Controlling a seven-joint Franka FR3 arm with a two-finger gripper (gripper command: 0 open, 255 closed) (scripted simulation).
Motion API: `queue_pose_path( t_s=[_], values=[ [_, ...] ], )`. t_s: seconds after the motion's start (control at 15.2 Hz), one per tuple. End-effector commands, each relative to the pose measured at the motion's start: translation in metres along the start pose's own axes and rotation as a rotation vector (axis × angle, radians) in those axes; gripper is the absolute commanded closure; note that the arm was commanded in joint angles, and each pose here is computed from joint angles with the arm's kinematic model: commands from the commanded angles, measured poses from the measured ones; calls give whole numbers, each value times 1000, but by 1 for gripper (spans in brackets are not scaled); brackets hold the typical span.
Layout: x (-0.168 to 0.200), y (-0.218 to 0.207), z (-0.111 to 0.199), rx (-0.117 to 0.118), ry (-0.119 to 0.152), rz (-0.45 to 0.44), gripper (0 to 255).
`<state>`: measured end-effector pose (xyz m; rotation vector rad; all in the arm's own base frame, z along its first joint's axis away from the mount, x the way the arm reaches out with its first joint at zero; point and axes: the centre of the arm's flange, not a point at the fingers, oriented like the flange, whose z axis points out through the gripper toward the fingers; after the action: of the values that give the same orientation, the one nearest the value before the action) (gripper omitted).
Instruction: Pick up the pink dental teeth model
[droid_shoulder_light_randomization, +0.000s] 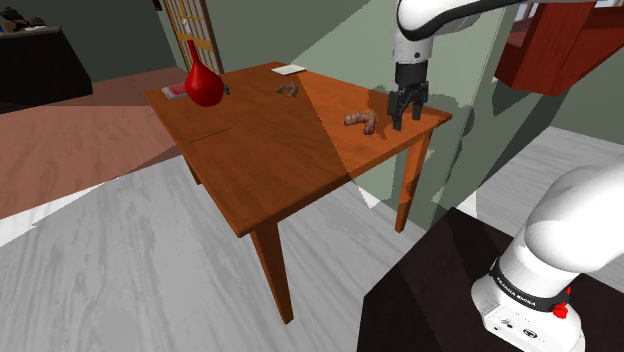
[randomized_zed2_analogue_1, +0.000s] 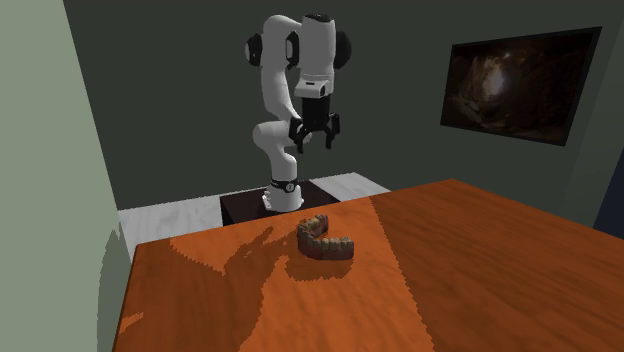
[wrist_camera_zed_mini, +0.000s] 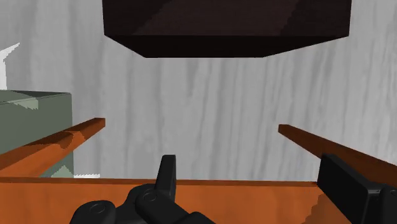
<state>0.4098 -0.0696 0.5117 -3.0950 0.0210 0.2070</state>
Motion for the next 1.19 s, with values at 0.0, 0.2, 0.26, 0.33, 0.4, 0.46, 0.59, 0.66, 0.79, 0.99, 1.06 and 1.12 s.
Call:
queue_pose_path(
  t_s=[0.0,0.2,0.26,0.33,0.4,0.46,0.59,0.66,0.79,0.99,1.06,1.12],
  values=[
    [22,12,6,-9,10,6,0],
    [54,30,10,-21,24,14,0],
    [65,36,12,-25,29,16,0],
    [75,42,13,-29,33,19,0],
    [86,48,14,-33,38,22,0],
    [96,54,16,-37,43,25,0],
    [117,66,18,-45,52,30,0],
    [128,72,18,-49,57,33,0],
    [149,85,20,-58,66,38,0],
    [181,104,22,-70,80,47,0],
    [191,110,22,-74,85,49,0],
    [202,117,23,-78,90,52,0]
  ],
)
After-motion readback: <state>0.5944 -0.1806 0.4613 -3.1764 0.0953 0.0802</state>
